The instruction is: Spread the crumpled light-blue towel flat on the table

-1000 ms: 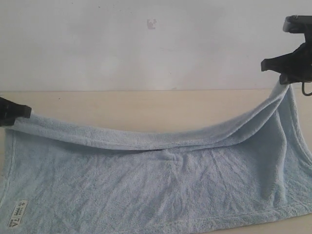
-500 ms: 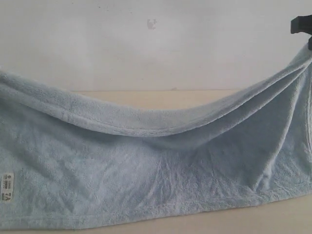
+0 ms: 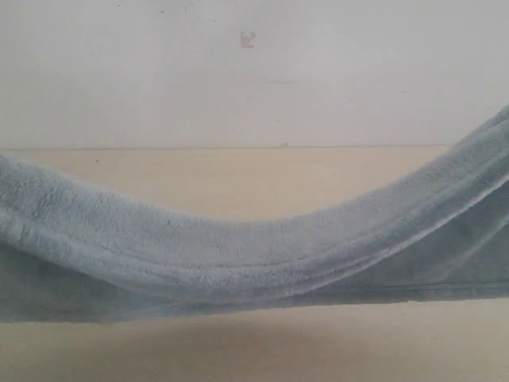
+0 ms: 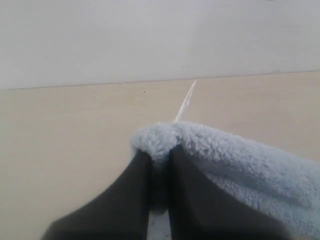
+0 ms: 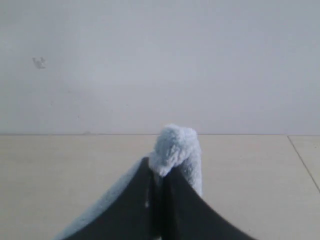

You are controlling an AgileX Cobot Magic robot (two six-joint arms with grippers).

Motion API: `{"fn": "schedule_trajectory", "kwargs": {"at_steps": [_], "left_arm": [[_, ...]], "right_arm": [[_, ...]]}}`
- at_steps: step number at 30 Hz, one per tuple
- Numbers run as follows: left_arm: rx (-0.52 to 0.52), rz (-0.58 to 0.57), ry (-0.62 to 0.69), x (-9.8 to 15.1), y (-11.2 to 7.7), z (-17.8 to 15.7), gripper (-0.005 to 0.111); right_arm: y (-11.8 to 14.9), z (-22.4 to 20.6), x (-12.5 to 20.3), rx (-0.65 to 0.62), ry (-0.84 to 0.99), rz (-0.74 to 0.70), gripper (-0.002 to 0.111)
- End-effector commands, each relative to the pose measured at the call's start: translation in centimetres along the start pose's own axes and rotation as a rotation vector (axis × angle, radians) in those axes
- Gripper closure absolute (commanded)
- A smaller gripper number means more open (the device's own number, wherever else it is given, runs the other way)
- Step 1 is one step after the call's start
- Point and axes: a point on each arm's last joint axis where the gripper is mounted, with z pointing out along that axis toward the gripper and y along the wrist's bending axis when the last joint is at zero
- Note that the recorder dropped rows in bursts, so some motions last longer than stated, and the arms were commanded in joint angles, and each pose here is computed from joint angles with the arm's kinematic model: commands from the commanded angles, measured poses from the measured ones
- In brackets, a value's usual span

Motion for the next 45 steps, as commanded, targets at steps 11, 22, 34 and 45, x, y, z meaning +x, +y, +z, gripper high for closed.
{"fn": "schedule_trajectory", "kwargs": {"at_steps": [11, 22, 34, 45], "left_arm": [[0.015, 0.059, 0.05, 3.0, -0.2, -0.7, 0.098], [0.018, -0.075, 0.289, 4.7, -0.7, 14.4, 0.098], [-0.021, -0.266, 0.135, -2.1, 1.4, 27.3, 0.048], [-0.042, -0.196, 0.257, -1.3, 2.3, 25.7, 0.057]], "right_arm": [[-1.9, -3.2, 3.7, 0.226, 0.094, -0.026, 0.108], [-2.1, 14.3, 8.1, 0.154, 0.423, 0.014, 0.108], [-0.8, 31.8, 3.1, -0.026, 0.447, 0.146, 0.049], [-1.5, 30.2, 2.6, 0.004, 0.639, -0.069, 0.091]]}}
